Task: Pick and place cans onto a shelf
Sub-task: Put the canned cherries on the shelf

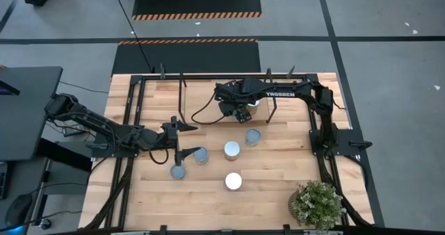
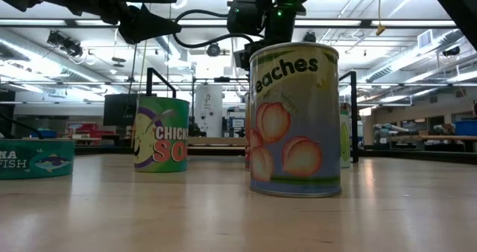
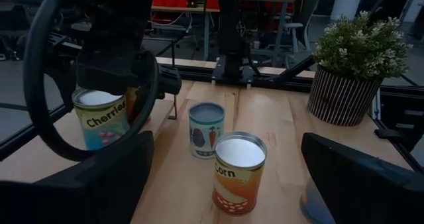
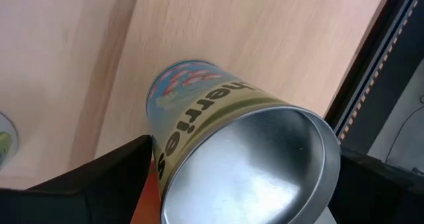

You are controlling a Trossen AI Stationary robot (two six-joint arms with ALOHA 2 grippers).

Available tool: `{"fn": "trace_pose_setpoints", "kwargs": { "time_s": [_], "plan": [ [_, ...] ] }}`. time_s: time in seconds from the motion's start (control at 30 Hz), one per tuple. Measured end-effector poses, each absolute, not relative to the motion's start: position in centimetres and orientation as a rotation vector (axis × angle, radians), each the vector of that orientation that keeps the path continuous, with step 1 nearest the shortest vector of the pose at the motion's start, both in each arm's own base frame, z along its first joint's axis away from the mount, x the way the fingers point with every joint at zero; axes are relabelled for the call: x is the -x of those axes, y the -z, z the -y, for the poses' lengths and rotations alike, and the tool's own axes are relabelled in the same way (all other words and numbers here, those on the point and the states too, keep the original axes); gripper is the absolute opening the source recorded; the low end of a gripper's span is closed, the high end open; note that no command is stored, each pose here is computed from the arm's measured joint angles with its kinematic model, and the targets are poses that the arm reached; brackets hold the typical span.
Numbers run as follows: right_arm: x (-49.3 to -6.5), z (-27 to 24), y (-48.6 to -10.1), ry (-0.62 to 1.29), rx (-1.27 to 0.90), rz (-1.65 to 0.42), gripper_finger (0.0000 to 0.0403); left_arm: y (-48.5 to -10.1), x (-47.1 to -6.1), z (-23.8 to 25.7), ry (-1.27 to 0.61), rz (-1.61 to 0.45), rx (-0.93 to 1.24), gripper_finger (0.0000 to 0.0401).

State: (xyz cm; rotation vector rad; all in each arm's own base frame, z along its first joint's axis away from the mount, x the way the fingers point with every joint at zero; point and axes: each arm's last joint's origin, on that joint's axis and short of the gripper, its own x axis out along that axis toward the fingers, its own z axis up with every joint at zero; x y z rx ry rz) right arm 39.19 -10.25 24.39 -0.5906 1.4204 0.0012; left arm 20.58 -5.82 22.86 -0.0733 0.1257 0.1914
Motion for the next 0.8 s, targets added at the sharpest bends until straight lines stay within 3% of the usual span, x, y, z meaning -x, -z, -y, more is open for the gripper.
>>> {"fn": "trace_pose_setpoints", "kwargs": {
  "time_s": [0.8],
  "plan": [
    [-39.6, 10.0, -27.5, 0.014, 0.57, -1.368, 0.04, -22.8, -20.6, 5.8, -0.192, -0.132, 0.077, 0.0389]
  ]
}}
